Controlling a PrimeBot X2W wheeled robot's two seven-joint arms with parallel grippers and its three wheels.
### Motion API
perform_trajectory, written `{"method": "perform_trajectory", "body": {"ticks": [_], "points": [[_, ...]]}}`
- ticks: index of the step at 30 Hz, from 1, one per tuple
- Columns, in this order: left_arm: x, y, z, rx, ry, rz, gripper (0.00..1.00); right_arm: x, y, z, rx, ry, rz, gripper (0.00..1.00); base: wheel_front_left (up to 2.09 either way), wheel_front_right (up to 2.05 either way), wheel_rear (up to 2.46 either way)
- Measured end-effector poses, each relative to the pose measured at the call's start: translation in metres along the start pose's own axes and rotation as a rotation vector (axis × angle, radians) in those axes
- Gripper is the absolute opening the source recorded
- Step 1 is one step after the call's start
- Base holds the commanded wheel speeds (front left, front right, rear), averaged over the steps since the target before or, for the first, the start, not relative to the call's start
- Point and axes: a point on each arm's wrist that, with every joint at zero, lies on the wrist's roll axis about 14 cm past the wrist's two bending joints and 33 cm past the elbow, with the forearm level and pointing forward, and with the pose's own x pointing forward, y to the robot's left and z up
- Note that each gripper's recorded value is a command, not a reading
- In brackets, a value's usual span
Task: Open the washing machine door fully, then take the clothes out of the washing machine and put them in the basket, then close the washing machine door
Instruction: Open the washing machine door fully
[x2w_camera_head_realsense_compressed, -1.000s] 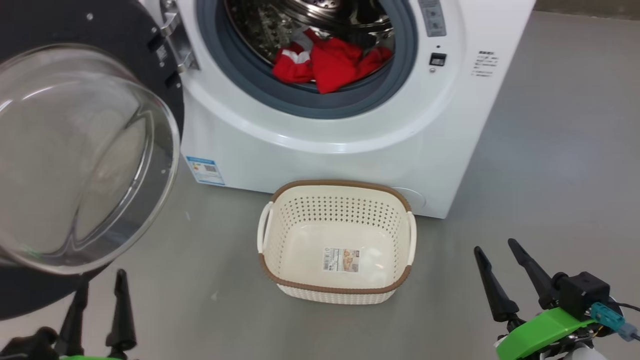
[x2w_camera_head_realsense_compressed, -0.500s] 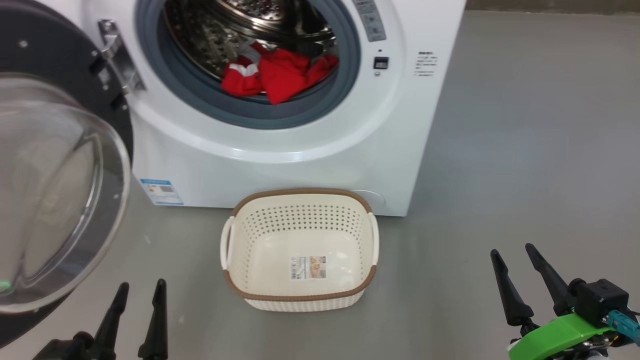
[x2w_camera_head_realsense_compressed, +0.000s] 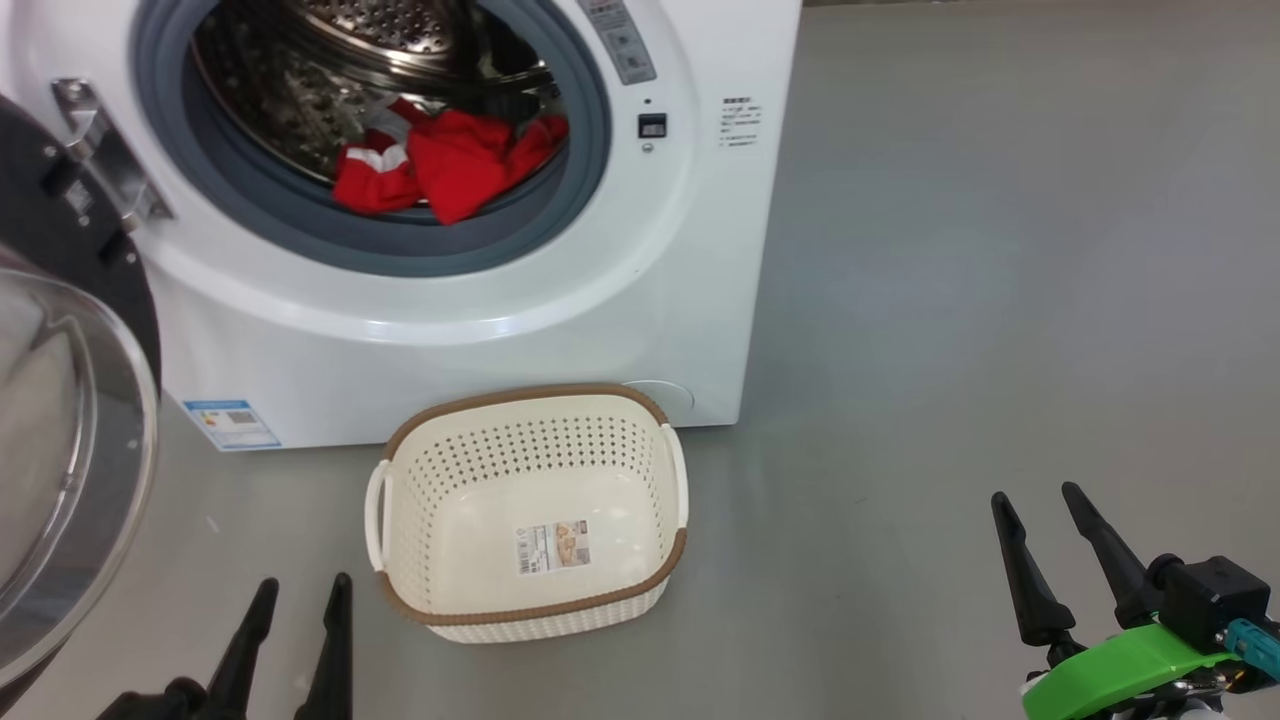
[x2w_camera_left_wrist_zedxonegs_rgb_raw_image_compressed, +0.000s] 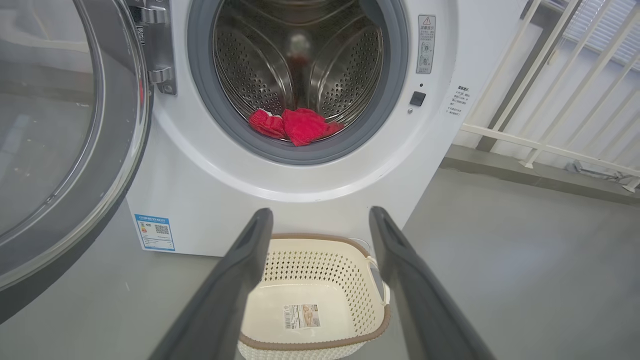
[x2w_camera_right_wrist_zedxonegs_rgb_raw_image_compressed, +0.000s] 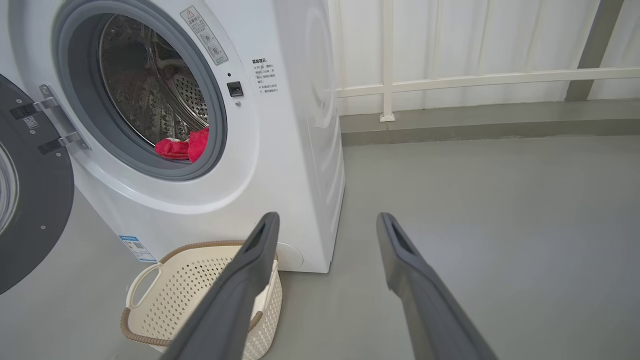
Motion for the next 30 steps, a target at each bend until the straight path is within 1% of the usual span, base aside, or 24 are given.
{"method": "perform_trajectory", "body": {"ticks": [10, 30], "points": [[0.005, -0.019, -0.007, -0.010, 0.021, -0.056, 1.00, -0.015, -0.019, 0.004, 0.003, -0.015, -0.063, 1.00, 0.00, 0.00, 0.00], [0.003, -0.016, -0.001, 0.011, 0.004, -0.053, 1.00, -0.015, -0.018, 0.006, 0.004, -0.020, -0.060, 1.00, 0.00, 0.00, 0.00]]}}
